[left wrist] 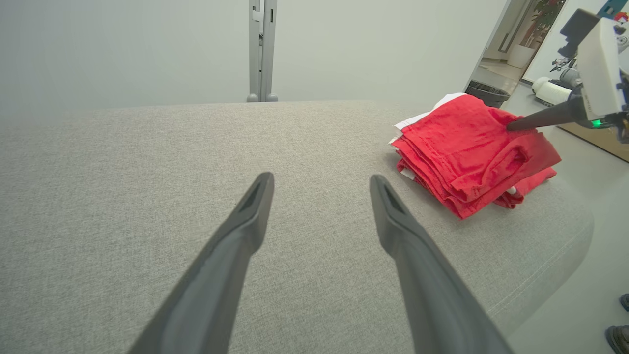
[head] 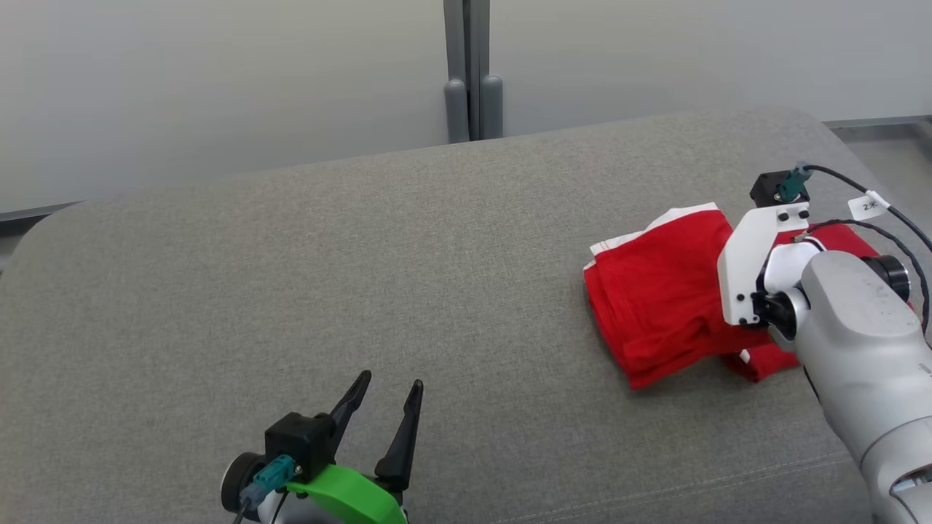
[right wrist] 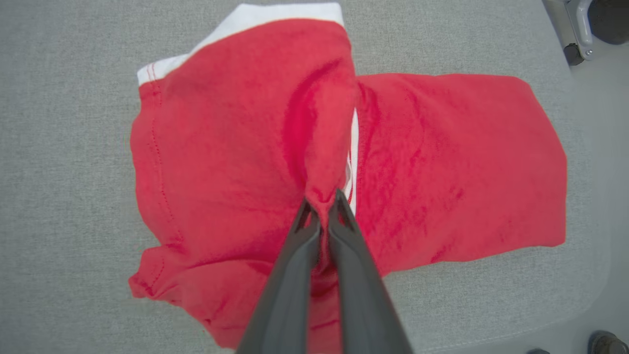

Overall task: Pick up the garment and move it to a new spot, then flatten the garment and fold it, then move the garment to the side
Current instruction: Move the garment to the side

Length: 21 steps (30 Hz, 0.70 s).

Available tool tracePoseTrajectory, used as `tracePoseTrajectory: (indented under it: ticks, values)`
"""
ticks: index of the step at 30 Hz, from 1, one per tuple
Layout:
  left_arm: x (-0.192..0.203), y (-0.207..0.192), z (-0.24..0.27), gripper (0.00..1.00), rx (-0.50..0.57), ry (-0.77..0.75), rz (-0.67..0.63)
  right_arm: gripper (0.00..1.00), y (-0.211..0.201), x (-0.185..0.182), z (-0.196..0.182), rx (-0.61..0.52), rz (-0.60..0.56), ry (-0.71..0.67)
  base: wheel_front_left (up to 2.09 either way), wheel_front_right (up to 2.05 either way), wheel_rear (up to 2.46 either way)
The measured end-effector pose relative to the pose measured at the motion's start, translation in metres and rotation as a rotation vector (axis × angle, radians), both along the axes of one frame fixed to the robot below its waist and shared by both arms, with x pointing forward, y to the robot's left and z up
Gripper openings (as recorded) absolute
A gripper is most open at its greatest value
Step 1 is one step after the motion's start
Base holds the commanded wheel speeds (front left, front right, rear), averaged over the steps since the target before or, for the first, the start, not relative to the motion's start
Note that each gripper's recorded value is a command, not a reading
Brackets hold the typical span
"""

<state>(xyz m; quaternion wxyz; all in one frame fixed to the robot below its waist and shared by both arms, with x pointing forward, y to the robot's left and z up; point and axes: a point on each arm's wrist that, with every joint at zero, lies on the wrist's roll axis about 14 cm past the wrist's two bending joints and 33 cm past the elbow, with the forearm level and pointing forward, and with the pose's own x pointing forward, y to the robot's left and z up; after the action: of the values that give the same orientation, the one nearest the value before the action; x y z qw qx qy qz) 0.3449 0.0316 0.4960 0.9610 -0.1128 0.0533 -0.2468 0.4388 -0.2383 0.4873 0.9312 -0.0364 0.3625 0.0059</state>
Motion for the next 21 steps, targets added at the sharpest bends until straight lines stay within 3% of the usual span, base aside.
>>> tracePoseTrajectory:
  ticks: [21]
  values:
    - [0.013, -0.025, -0.013, 1.0, 0.024, 0.031, -0.098, 0.0, -0.069, -0.003, 0.022, -0.07, -0.11, -0.048, 0.0, 0.0, 0.0]
